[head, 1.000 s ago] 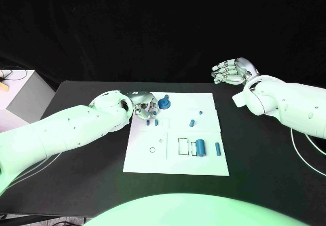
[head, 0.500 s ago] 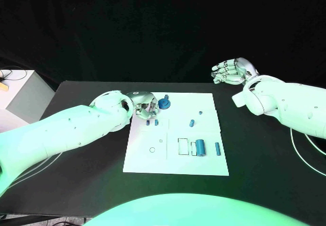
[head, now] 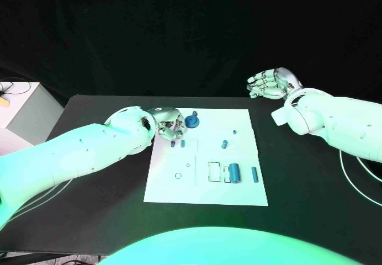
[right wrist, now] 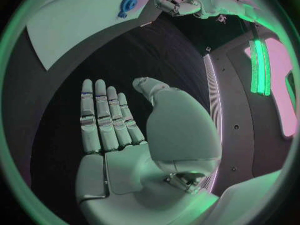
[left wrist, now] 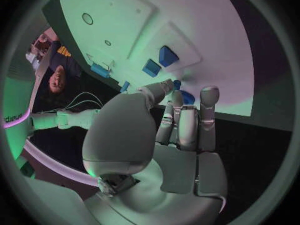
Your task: Assemble the parts on the task board
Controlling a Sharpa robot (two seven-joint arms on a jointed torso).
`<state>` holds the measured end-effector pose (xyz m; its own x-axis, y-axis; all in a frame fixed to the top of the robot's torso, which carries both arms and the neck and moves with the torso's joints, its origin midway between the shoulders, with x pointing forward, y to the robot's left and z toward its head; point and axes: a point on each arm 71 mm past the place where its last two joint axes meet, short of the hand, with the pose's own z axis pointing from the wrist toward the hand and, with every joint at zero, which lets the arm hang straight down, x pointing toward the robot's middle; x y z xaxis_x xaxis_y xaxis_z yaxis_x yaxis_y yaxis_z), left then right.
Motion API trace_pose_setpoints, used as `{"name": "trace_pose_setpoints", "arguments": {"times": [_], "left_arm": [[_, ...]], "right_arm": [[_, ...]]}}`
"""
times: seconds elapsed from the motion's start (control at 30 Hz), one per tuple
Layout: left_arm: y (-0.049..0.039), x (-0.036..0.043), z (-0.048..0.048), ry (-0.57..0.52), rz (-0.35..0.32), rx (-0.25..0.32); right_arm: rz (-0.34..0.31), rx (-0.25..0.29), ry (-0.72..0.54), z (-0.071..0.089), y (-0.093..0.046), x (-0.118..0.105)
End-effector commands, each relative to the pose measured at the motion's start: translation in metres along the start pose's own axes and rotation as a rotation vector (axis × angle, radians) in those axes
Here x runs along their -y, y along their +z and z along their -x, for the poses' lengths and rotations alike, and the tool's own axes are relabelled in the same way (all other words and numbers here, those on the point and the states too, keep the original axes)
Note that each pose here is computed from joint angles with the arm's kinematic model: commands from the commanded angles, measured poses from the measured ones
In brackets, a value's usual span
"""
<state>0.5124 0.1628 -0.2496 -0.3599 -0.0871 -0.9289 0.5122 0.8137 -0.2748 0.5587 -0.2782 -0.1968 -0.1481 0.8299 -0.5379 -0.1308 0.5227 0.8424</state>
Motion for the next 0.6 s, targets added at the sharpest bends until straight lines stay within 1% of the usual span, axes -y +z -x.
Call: {"name": "trace_pose_setpoints", "arguments": {"times": [0.03,0.17,0.3,0.43,0.53,0.6], "left_arm": [[-0.0003,0.0018,-0.0007,-0.011,-0.014,-0.016],[-0.0012,0.003,-0.0002,-0.016,-0.022,-0.019],[-0.0019,0.0056,0.0038,-0.028,-0.035,-0.004],[-0.003,0.0091,0.0108,-0.049,-0.052,0.021],[-0.0043,0.0111,0.019,-0.084,-0.068,0.051],[-0.0058,0.0111,0.0259,-0.122,-0.078,0.078]], "right_arm": [[0.008,-0.012,-0.002,-0.001,0.0,-0.001],[0.008,-0.011,-0.002,-0.001,0.0,0.0],[0.007,-0.011,-0.002,-0.001,0.0,0.0],[0.007,-0.011,-0.002,-0.001,0.0,0.0],[0.007,-0.011,-0.003,-0.001,0.0,0.0],[0.007,-0.011,-0.004,-0.001,0.0,0.0]]}}
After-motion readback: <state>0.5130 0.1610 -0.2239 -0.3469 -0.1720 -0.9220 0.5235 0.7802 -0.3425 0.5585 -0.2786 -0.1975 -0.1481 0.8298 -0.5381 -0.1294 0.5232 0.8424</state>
